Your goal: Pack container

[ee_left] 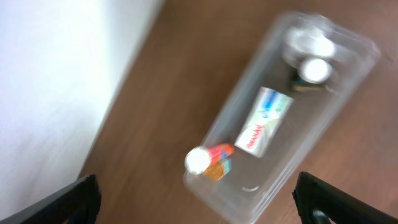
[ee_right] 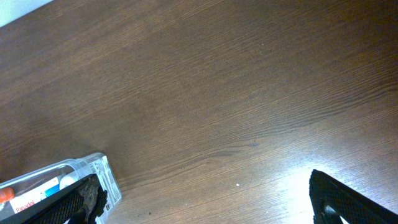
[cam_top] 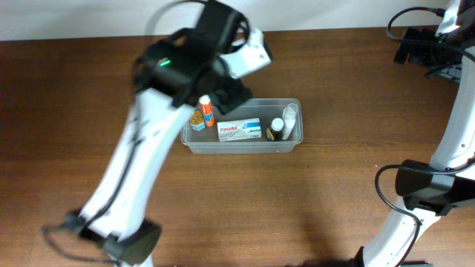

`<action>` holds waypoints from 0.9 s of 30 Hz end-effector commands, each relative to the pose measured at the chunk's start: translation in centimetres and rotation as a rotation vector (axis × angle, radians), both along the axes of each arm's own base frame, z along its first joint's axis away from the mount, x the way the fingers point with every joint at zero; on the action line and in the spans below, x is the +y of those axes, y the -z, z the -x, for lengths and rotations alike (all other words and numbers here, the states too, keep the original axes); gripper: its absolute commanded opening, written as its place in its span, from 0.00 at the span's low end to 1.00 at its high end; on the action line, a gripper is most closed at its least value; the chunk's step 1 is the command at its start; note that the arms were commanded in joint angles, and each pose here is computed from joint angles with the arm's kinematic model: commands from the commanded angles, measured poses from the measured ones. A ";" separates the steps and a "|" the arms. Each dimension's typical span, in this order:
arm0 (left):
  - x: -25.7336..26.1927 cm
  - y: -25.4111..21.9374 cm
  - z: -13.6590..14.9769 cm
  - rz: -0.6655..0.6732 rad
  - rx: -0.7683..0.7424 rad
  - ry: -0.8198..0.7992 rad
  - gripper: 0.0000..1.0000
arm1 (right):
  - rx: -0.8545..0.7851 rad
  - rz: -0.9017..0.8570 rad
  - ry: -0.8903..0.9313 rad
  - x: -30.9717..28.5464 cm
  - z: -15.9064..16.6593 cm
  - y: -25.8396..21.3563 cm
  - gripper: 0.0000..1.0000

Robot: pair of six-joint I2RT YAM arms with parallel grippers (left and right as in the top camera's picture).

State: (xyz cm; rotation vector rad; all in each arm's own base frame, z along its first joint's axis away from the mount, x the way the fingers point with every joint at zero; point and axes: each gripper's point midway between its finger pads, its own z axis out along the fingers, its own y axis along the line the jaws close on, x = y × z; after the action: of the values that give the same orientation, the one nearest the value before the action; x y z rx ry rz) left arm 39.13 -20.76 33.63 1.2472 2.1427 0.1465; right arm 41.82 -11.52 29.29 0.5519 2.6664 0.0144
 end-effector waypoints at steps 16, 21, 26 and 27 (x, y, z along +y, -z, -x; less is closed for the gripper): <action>14.4 -11.3 12.9 0.427 -0.109 -0.625 1.00 | -0.042 0.009 0.006 0.1 0.7 -1.8 0.99; 14.8 -10.7 14.3 0.409 -0.076 -0.626 1.00 | -0.043 0.009 0.006 0.1 0.7 -1.8 0.98; 14.8 -10.7 14.3 0.408 -0.075 -0.626 1.00 | -0.042 0.009 0.006 0.1 0.7 -1.8 0.98; 14.8 -10.7 14.3 0.408 -0.076 -0.626 1.00 | -0.042 0.009 0.006 0.1 0.7 -1.8 0.98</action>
State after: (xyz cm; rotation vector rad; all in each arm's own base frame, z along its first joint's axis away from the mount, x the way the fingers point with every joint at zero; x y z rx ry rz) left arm 25.12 -5.92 44.18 0.3330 2.2819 0.0381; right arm 41.82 -11.52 29.29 0.5524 2.6663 0.0145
